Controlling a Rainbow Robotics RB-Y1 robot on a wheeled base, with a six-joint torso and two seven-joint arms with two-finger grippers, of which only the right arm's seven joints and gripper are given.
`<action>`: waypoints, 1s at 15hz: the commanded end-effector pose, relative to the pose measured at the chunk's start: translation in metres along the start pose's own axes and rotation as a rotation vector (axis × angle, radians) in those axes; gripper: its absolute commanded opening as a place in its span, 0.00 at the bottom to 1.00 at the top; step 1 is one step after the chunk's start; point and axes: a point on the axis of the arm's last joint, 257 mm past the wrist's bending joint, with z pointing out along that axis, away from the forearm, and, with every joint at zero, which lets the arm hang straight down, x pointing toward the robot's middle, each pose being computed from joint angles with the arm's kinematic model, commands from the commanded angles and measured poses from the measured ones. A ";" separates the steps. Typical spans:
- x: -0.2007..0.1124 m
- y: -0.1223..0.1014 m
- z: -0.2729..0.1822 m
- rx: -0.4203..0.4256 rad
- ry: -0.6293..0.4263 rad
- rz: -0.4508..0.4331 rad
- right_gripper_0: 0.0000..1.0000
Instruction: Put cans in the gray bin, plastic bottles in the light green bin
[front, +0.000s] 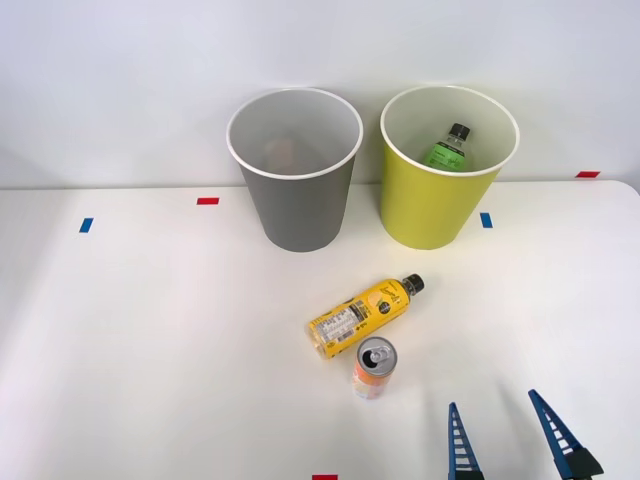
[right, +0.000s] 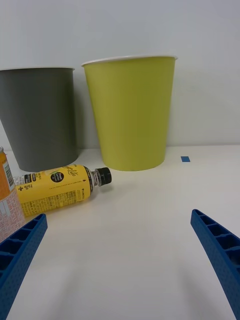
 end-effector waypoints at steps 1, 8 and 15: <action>0.000 0.000 0.000 0.000 0.000 0.000 1.00; 0.014 0.007 -0.010 -0.030 0.008 0.012 1.00; -0.003 0.048 -0.015 -0.311 -0.024 -0.017 1.00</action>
